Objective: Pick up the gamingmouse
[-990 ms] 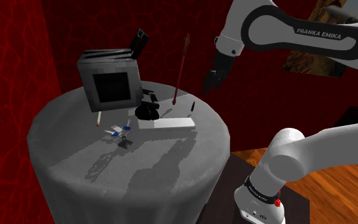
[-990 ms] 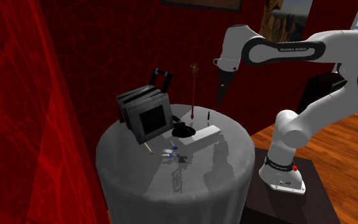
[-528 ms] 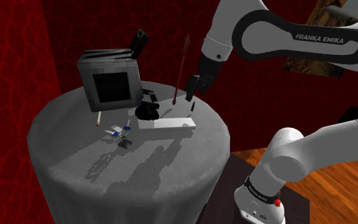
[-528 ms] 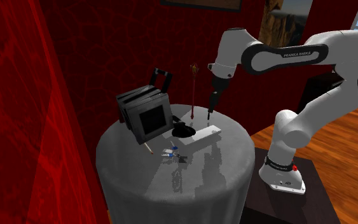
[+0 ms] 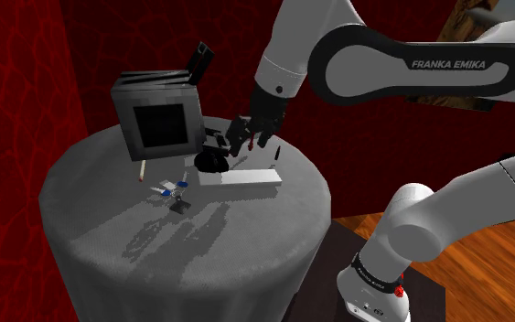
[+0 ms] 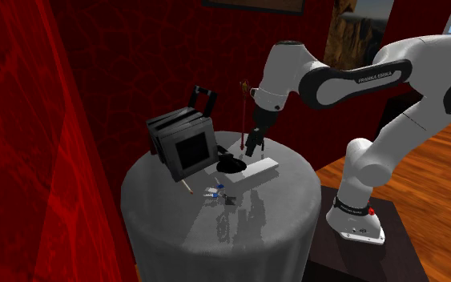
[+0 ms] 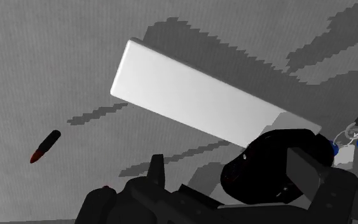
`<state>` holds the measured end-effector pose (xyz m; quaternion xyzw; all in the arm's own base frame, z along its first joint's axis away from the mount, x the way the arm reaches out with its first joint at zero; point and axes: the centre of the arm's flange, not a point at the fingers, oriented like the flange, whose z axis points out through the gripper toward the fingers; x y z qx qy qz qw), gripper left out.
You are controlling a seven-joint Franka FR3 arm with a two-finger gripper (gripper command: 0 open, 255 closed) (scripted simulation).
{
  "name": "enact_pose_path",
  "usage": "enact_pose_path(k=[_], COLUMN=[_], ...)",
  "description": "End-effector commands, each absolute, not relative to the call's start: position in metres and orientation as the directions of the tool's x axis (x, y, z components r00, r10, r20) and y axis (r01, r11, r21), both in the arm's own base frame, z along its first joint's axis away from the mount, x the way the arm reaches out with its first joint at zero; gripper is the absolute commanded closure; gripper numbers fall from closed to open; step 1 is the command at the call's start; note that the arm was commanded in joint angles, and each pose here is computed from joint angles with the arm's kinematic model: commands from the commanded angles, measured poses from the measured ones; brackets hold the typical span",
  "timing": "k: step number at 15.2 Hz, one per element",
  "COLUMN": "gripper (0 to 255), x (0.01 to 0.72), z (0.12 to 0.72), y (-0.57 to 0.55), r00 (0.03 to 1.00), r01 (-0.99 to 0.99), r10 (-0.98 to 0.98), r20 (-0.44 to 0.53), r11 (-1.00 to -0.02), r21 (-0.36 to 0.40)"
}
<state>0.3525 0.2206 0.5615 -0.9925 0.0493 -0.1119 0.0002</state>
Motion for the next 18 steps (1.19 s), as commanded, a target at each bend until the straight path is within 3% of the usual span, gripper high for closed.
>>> enact_pose_path(k=[1, 14, 15, 18], gripper=[0, 0, 255, 255], x=[0.357, 0.365, 0.366, 0.366], z=[0.560, 0.517, 0.517, 0.517], y=[0.244, 0.285, 0.286, 0.286], r00=[0.965, 0.957, 0.957, 0.957], r01=[-0.106, -0.117, -0.117, -0.117], r10=[-0.109, -0.125, -0.125, -0.125], r20=[0.237, 0.261, 0.261, 0.261], r11=[-0.994, -0.992, -0.992, -0.992], r21=[-0.025, -0.045, -0.045, -0.045])
